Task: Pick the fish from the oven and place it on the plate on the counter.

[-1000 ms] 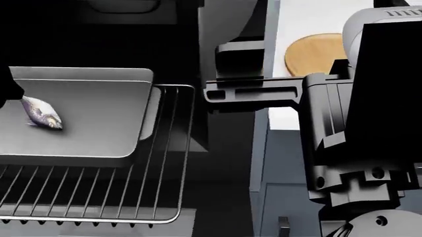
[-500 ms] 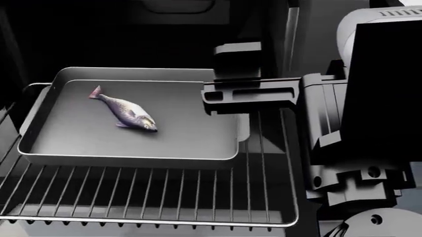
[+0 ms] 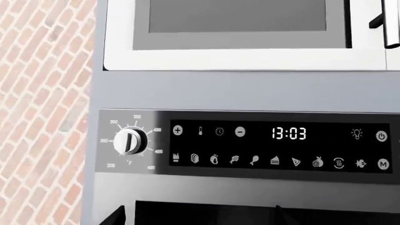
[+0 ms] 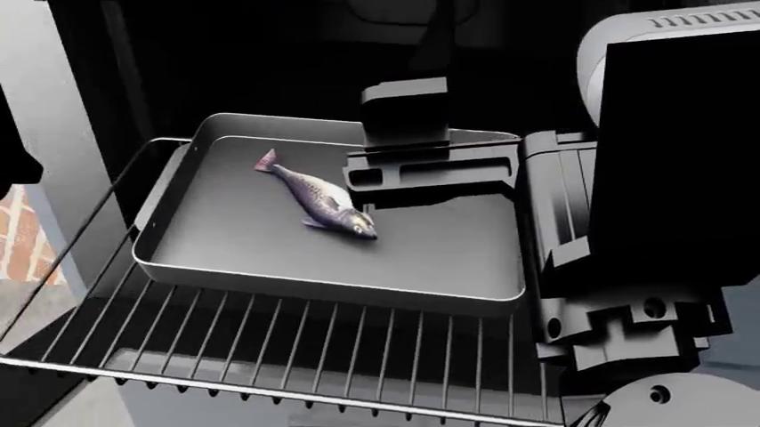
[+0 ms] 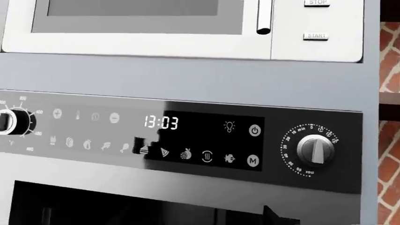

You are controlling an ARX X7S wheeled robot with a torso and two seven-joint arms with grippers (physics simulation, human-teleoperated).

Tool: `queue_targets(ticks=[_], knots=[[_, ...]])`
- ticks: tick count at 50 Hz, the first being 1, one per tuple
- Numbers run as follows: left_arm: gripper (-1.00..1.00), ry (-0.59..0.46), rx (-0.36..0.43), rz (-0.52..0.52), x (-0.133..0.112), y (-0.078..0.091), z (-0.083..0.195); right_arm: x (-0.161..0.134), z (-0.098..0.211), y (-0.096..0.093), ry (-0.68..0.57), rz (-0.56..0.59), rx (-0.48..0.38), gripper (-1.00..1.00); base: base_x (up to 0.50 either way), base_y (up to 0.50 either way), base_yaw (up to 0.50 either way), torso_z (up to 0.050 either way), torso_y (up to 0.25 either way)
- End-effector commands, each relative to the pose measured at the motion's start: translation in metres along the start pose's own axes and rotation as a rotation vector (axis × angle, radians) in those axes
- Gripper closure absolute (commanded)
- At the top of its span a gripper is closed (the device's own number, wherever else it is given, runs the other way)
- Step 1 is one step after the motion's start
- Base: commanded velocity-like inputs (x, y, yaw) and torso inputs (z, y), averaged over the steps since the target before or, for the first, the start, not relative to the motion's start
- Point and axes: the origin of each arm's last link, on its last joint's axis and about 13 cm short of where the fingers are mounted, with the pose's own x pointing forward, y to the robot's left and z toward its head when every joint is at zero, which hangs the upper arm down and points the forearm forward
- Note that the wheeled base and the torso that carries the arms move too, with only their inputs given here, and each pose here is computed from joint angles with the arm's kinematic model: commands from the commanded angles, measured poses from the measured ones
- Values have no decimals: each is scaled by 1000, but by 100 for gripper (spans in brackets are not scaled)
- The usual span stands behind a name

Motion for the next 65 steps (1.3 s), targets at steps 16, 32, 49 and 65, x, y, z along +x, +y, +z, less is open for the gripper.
queue_targets(ticks=[16,32,49,65], knots=[[-100,-2,-3,-1,-2,-1,0,-1,1,1,-3,-1,-6,-100,0,0,232,0,0],[-100,-5,-4,-3,-1,-1,2,-2,3,1,-24,9,15,-100,192,-11,0,0,0],[-100,-5,-7,-3,-2,-2,1,-2,1,-1,-13,-7,19,-100,0,0,0,0,0],[-100,-6,-7,0,-2,-1,1,-2,1,1,-1,7,-10,-100,1,0,312,0,0]])
